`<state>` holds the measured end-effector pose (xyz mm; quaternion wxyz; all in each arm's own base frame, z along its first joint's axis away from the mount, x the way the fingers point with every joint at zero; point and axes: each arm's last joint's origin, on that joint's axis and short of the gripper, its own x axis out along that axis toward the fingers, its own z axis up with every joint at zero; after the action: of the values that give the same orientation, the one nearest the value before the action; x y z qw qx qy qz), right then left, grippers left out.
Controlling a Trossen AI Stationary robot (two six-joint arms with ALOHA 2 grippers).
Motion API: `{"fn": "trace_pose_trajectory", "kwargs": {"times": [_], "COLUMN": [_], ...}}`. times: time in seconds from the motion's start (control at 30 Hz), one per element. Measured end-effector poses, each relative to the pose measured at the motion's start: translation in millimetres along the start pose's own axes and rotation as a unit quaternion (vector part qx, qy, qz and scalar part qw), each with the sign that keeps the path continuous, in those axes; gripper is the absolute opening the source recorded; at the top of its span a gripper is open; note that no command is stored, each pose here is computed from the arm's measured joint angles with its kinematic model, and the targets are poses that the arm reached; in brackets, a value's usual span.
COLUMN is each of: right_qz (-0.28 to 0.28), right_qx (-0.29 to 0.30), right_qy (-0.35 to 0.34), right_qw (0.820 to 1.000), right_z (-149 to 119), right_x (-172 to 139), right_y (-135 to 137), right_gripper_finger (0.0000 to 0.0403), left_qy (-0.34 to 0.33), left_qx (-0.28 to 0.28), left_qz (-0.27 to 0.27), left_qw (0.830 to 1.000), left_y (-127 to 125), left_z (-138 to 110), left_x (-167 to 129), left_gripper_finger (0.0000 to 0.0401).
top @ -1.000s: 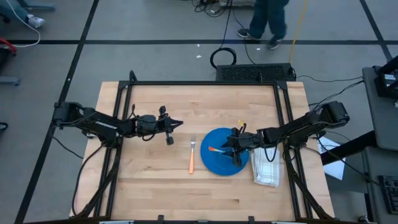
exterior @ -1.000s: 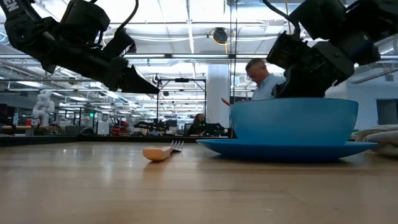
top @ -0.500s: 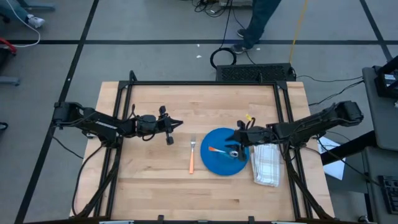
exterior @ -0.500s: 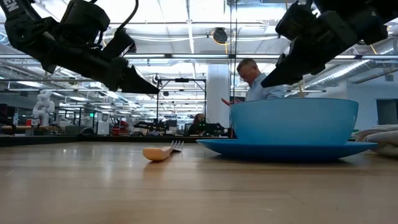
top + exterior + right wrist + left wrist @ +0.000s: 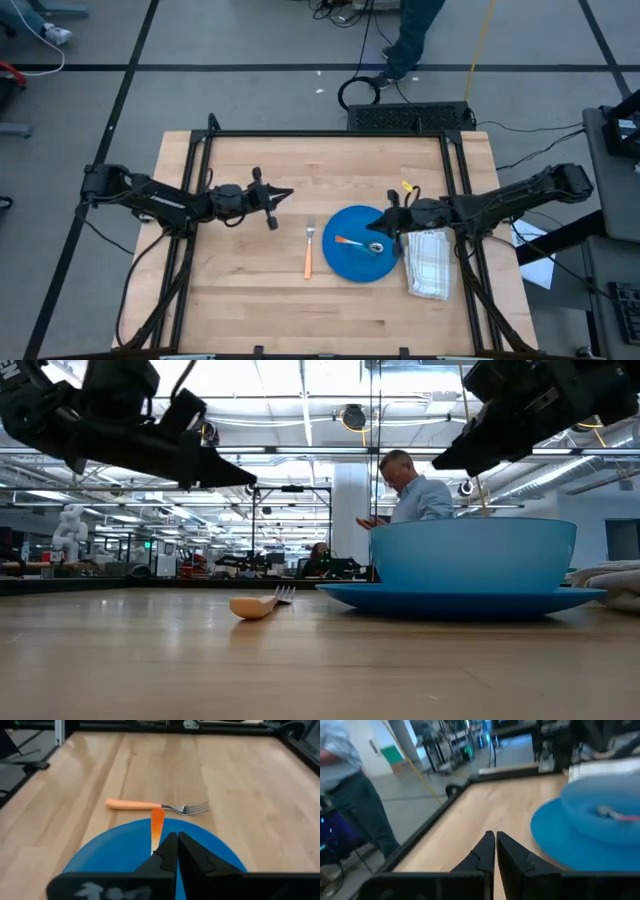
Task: Set table place
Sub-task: Return to Home Position
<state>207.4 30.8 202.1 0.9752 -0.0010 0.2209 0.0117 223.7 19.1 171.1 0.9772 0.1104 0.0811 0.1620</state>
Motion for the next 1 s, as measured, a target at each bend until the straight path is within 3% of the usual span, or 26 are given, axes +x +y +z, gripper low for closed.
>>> {"fn": "trace_pose_trajectory", "kwargs": {"times": [0.3,0.47,0.6,0.73,1.0], "right_qz": [0.007,-0.007,-0.016,-0.006,-0.009], "right_qx": [0.041,0.075,0.097,0.101,0.087], "right_qy": [-0.125,-0.187,-0.193,-0.235,-0.254], "right_qw": [0.991,0.979,0.976,0.967,0.963], "right_z": [-25,-49,-65,-58,-55], "right_x": [-30,-38,-40,-46,-51], "right_y": [-7,-17,-25,-30,-35], "right_gripper_finger": [0.0,0.0,0.0,0.0,0.0], "left_qy": [-0.099,-0.108,-0.109,-0.12,-0.143], "left_qx": [-0.036,-0.042,-0.036,-0.04,-0.052], "left_qz": [0.024,0.007,-0.025,-0.042,-0.048], "left_qw": [0.994,0.993,0.993,0.991,0.987], "left_y": [12,16,17,20,22], "left_z": [-11,-18,-23,-23,-22], "left_x": [-38,-47,-51,-52,-55], "left_gripper_finger": [0.0024,0.0024,0.0024,0.0024,0.0023]}}
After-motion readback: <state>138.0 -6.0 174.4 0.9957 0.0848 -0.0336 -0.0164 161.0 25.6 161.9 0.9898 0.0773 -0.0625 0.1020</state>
